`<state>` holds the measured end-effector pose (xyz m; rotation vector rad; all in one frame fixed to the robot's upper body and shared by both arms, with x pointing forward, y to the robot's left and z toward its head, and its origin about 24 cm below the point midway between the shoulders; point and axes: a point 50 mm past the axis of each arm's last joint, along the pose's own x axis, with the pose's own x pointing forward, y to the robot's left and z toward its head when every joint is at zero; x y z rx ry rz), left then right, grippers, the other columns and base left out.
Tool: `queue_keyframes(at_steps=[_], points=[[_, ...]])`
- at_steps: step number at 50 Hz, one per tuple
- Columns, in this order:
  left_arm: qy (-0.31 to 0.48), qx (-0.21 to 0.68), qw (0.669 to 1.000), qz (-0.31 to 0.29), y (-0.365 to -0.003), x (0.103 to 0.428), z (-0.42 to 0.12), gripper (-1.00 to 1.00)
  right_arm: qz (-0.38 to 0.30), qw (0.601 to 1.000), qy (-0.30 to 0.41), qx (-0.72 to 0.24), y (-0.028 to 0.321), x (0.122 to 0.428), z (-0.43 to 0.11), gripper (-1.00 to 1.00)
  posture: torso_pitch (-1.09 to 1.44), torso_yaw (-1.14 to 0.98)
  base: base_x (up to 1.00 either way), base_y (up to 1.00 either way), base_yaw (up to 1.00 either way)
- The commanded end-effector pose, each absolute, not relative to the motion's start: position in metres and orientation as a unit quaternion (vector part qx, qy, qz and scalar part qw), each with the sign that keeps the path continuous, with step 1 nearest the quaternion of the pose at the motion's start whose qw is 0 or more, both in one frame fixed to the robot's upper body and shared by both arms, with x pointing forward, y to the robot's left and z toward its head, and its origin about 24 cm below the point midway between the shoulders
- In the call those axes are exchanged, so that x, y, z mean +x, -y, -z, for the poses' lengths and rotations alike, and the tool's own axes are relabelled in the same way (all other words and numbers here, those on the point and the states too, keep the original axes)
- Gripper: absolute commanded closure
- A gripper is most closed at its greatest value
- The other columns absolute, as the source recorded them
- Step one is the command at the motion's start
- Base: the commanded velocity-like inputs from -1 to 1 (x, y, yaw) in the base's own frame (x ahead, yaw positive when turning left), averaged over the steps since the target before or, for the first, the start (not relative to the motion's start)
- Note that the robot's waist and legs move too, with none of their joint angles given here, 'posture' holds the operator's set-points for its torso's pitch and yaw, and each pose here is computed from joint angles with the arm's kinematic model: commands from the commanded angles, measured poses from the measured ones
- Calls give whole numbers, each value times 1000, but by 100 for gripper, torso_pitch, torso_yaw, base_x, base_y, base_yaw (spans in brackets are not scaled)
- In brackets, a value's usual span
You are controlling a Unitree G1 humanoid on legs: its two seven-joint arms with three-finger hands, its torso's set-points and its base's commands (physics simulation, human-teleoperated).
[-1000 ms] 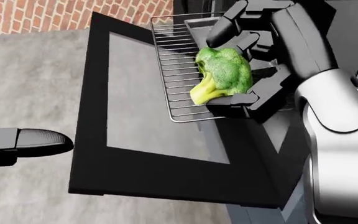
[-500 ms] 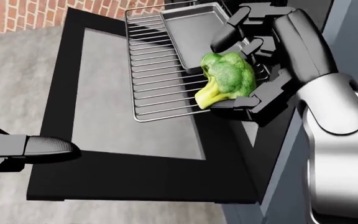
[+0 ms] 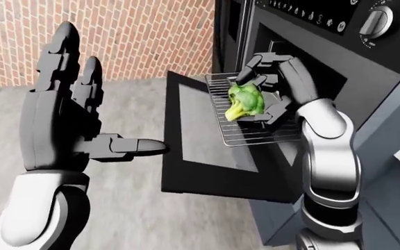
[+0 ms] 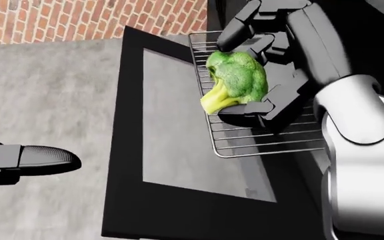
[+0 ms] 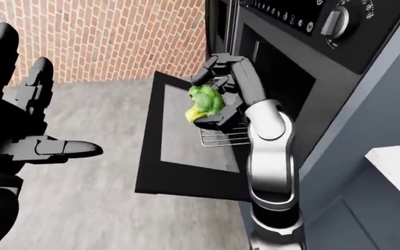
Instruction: Place the broccoli on the rack of the oven.
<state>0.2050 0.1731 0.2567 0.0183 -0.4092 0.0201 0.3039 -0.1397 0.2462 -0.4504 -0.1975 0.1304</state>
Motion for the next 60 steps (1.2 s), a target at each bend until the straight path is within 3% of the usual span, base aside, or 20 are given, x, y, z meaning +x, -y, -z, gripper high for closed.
queue_keyframes(at_steps=[1,60], points=[[224,8,975,-6,-172,203,-263,-100,-45,965,129,-226,144,301,-259,100,0,0,2,0,0],[228,7,974,-7,-173,203,-267,-100,-49,963,142,-223,142,299,-265,100,0,0,10,-1,0]])
